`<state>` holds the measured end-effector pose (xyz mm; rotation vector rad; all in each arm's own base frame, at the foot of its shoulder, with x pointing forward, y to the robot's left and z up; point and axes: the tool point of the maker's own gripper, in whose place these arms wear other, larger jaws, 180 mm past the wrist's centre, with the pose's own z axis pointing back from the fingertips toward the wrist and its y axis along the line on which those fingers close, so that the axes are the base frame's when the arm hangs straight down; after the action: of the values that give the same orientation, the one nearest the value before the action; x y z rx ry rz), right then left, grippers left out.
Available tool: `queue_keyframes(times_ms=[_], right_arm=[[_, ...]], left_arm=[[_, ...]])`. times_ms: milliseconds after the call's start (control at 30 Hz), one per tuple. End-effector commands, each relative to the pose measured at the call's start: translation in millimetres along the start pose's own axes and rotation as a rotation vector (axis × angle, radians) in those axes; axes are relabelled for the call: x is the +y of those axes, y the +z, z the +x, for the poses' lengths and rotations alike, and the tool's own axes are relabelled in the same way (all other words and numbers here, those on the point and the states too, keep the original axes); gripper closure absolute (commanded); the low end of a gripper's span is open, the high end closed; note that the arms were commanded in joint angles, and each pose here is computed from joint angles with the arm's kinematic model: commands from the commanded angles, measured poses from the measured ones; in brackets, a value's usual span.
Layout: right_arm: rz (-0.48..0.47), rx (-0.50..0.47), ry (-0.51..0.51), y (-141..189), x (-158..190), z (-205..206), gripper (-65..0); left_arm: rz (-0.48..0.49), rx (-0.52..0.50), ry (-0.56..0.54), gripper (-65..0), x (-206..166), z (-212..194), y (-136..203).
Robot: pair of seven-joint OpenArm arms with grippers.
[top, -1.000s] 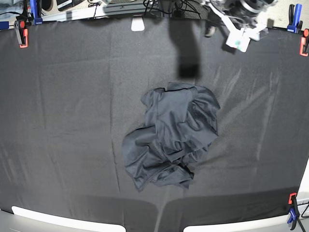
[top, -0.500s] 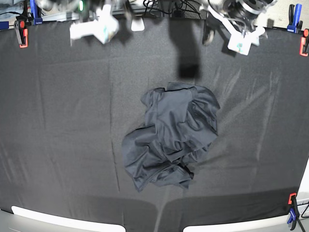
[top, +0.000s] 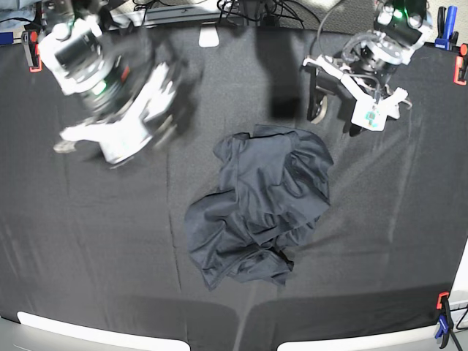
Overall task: Layout the t-shirt on the table in an organized manner, then fold the t-shirt properly
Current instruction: 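Reach the right gripper to the shirt's edge and grasp it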
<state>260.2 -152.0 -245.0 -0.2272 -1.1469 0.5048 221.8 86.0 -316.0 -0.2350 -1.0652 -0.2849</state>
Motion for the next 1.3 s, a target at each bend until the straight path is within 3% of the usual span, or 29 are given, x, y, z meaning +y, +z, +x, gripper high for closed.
queue_keyframes(times_ms=[0, 100, 233, 333, 500, 667, 767, 867, 967, 1133, 1267], right_arm=[[-0.103, -0.043, 0.008, 3, -20, 12, -39.3], [-0.248, -0.052, -0.022, 5, -42, 16, -39.3], [-0.177, -0.087, -0.179, -1, -24, 26, -39.3], [0.046, -0.128, -0.236, -3, 17, 38, -39.3], [0.469, -0.269, -0.184, 19, 88, 69, -39.2], [0.738, -0.346, -0.142, 48, 124, 83, -39.2], [0.735, -0.346, -0.130, 48, 124, 82, -39.2], [0.619, -0.317, -0.077, 33, 112, 75, -39.2], [0.517, -0.272, -0.092, 20, 98, 68, -39.2], [0.528, -0.208, -0.181, 0, 106, 43, -39.2], [0.540, -0.130, -0.246, -35, 112, 9, -39.2]], left_arm=[[-0.005, -0.045, -0.007, -40.6, -1, 12, 2], [-0.005, -0.045, -0.007, -40.6, -1, 12, 2], [-0.004, -0.043, -0.007, -40.6, -1, 12, 2], [-0.005, -0.043, -0.007, -40.6, -1, 12, 2], [-0.005, -0.045, -0.007, -40.6, -1, 12, 2], [-0.005, -0.044, -0.007, -40.6, -1, 12, 2], [-0.005, -0.044, -0.007, -40.6, -1, 12, 2], [-0.005, -0.044, -0.007, -40.6, -1, 12, 2], [-0.005, -0.045, -0.007, -40.6, -1, 12, 2], [-0.005, -0.045, -0.007, -40.6, -1, 12, 2], [-0.005, -0.065, -0.007, -40.6, -1, 16, 2]])
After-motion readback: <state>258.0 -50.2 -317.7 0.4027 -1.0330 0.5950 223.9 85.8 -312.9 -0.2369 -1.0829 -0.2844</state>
